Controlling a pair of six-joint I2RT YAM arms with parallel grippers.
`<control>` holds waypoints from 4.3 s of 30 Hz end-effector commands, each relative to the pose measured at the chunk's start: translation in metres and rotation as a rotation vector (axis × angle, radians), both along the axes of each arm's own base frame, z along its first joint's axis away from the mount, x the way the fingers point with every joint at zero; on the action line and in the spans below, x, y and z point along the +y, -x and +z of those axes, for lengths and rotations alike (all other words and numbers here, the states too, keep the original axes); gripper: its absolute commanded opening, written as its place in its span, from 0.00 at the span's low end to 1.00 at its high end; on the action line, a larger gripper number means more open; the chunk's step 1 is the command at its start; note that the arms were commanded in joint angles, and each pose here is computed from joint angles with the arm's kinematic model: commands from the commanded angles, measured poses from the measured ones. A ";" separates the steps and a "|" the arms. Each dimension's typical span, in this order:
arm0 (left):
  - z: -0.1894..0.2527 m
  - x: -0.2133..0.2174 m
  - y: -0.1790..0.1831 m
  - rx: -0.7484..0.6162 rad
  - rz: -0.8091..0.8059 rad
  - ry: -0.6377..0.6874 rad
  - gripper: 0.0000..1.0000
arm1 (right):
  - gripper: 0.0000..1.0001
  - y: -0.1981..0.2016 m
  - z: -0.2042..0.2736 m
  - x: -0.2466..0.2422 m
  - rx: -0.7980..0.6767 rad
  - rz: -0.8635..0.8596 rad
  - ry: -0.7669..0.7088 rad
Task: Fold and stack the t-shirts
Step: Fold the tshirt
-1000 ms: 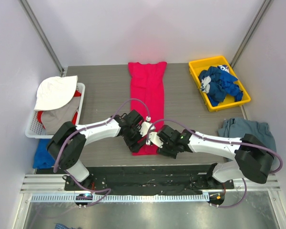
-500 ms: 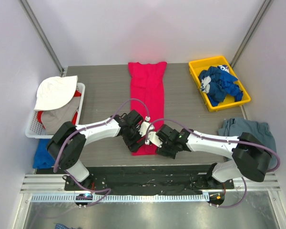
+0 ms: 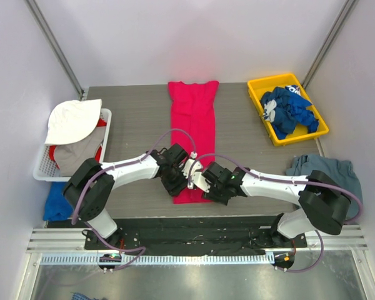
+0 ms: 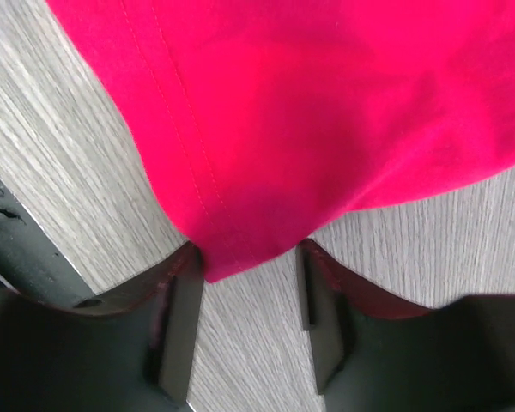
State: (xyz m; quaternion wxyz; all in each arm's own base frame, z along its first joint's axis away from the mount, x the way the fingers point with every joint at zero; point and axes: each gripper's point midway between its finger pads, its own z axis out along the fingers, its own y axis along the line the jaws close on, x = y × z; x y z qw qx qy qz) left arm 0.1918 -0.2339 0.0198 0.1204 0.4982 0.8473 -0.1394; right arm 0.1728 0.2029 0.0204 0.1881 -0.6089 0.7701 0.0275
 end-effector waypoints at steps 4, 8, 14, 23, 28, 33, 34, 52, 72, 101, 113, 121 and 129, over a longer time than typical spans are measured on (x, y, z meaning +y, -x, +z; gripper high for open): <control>-0.002 -0.022 0.003 0.040 -0.039 0.050 0.38 | 0.20 -0.015 0.008 0.019 -0.059 -0.003 -0.053; -0.002 -0.023 0.005 0.046 -0.051 0.049 0.16 | 0.02 -0.017 0.008 0.017 -0.069 -0.013 -0.050; 0.002 -0.022 0.008 0.042 -0.061 0.053 0.00 | 0.01 -0.017 0.015 0.017 -0.075 -0.022 -0.063; 0.033 -0.029 -0.008 -0.054 -0.063 0.093 0.00 | 0.01 -0.024 0.043 0.024 -0.120 -0.037 -0.108; 0.053 -0.037 -0.020 -0.115 -0.056 0.128 0.00 | 0.01 -0.031 0.058 0.025 -0.158 -0.040 -0.114; 0.069 -0.039 -0.035 -0.196 -0.050 0.139 0.00 | 0.01 -0.041 0.072 0.025 -0.212 -0.047 -0.110; 0.071 -0.039 -0.038 -0.213 -0.047 0.138 0.00 | 0.01 -0.043 0.074 0.025 -0.223 -0.046 -0.108; 0.095 -0.017 -0.104 -0.383 0.085 0.135 0.00 | 0.01 -0.106 0.105 0.017 -0.388 -0.151 -0.087; 0.084 -0.014 -0.202 -0.396 0.188 0.114 0.00 | 0.01 -0.228 0.117 0.010 -0.461 -0.256 -0.031; 0.049 -0.032 -0.239 -0.343 0.203 0.081 0.16 | 0.01 -0.306 0.121 0.054 -0.534 -0.313 -0.050; 0.061 -0.041 -0.259 -0.393 0.226 0.103 0.66 | 0.18 -0.329 0.144 0.070 -0.596 -0.355 -0.122; 0.068 -0.029 -0.270 -0.469 0.277 0.068 0.88 | 0.27 -0.346 0.168 0.083 -0.641 -0.377 -0.183; 0.088 -0.016 -0.282 -0.592 0.346 0.059 1.00 | 0.44 -0.359 0.183 0.091 -0.681 -0.400 -0.226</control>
